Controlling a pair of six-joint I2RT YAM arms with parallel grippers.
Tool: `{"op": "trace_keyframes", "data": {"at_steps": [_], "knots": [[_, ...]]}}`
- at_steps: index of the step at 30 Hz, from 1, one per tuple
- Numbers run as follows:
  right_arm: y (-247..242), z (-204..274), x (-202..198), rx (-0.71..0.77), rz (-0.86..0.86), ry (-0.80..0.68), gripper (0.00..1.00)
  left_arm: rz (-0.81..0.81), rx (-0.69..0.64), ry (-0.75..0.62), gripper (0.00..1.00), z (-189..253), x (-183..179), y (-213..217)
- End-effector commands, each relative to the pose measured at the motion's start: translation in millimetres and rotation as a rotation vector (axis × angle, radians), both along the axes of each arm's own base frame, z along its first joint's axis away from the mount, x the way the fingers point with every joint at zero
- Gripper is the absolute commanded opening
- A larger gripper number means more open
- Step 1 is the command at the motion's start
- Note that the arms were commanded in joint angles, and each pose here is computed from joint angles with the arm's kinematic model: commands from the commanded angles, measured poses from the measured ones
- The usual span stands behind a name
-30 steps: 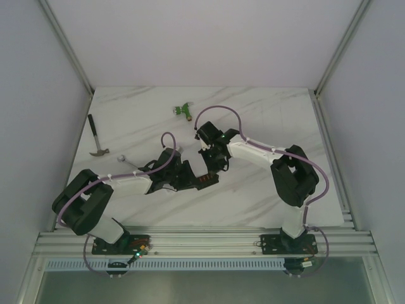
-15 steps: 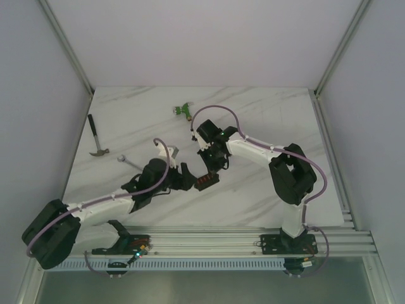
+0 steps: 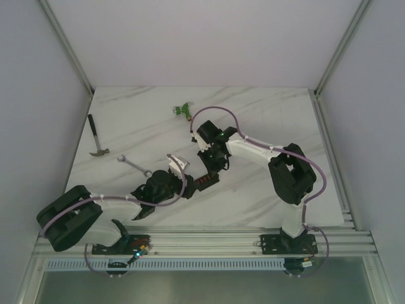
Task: Snap on the fuse box
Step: Install the fuse at the fuse box base.
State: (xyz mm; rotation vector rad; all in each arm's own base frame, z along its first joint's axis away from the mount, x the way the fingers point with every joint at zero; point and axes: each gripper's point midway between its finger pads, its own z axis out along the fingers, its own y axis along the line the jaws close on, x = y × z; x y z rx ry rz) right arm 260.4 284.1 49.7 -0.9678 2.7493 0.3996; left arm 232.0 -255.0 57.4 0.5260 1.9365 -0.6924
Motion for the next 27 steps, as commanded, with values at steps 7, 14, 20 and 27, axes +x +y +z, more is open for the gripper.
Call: {"op": "trace_keyframes", "data": {"at_steps": [7, 14, 20, 27], "knots": [[-11, -11, -9, -0.037, 0.014, 0.031, 0.23, -0.113, 0.067, -0.264, 0.59, -2, 2, -12], [-9, 5, -6, -0.01, 0.001, 0.0, 0.35, -0.186, 0.033, -0.323, 0.53, 2, -1, -25], [-7, 10, -4, 0.0, -0.009, -0.01, 0.4, -0.234, 0.035, -0.349, 0.56, 4, -5, -30], [-5, 10, 1, -0.005, -0.024, -0.019, 0.45, -0.251, -0.012, -0.331, 0.65, 9, -9, -36]]}}
